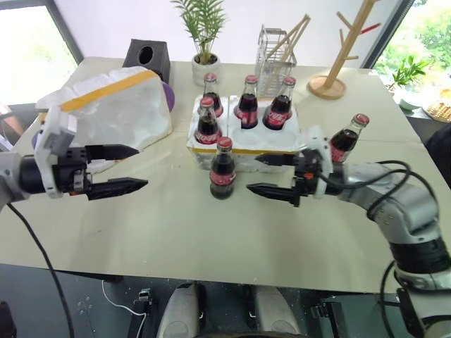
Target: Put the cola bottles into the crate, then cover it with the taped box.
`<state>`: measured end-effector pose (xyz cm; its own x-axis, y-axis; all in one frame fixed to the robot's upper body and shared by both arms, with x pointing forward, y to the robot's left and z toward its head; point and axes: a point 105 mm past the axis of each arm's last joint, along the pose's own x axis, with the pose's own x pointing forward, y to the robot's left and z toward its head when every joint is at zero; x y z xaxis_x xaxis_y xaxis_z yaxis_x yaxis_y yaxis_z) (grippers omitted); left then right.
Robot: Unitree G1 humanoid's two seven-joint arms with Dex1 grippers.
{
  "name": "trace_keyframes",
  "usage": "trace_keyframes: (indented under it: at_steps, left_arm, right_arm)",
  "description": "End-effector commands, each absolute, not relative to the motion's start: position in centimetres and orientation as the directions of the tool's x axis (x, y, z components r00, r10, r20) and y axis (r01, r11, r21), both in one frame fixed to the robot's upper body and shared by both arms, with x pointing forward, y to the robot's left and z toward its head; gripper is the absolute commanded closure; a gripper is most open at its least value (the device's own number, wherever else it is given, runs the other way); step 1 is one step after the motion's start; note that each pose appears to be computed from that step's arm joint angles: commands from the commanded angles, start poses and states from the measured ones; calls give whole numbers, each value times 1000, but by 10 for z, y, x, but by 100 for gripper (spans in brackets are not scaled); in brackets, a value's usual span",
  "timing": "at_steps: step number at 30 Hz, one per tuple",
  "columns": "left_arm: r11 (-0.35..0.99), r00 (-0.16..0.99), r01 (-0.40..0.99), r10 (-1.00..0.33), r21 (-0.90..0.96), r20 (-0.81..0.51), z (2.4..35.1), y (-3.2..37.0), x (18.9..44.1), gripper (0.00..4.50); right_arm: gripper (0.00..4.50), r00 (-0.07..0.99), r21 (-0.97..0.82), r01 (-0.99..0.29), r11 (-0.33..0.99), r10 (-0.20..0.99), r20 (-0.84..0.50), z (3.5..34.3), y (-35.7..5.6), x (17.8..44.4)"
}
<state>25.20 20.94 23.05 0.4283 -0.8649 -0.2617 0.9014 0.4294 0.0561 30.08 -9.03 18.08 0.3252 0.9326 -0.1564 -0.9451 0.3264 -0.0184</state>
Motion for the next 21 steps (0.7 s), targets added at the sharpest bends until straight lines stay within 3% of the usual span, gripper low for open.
trace_keyframes:
  at_steps: [1,15,20,21]
  left_arm:
    - [423,436,900,-869,106,-234,236,201,247,1]
    - [414,427,904,-873,108,-237,232,190,245,1]
    - [419,434,901,-870,115,-233,232,188,248,0]
    - [420,436,900,-869,116,-233,232,188,248,0]
  right_arm:
    - [0,318,-51,-948,314,935,-160,175,-75,309]
    - [0,293,6,-954,299,939,-178,151,-19,331]
    - [168,233,39,-971,238,967,-99,167,-18,319]
    - [167,206,48,-977,210,976,-72,176,-20,313]
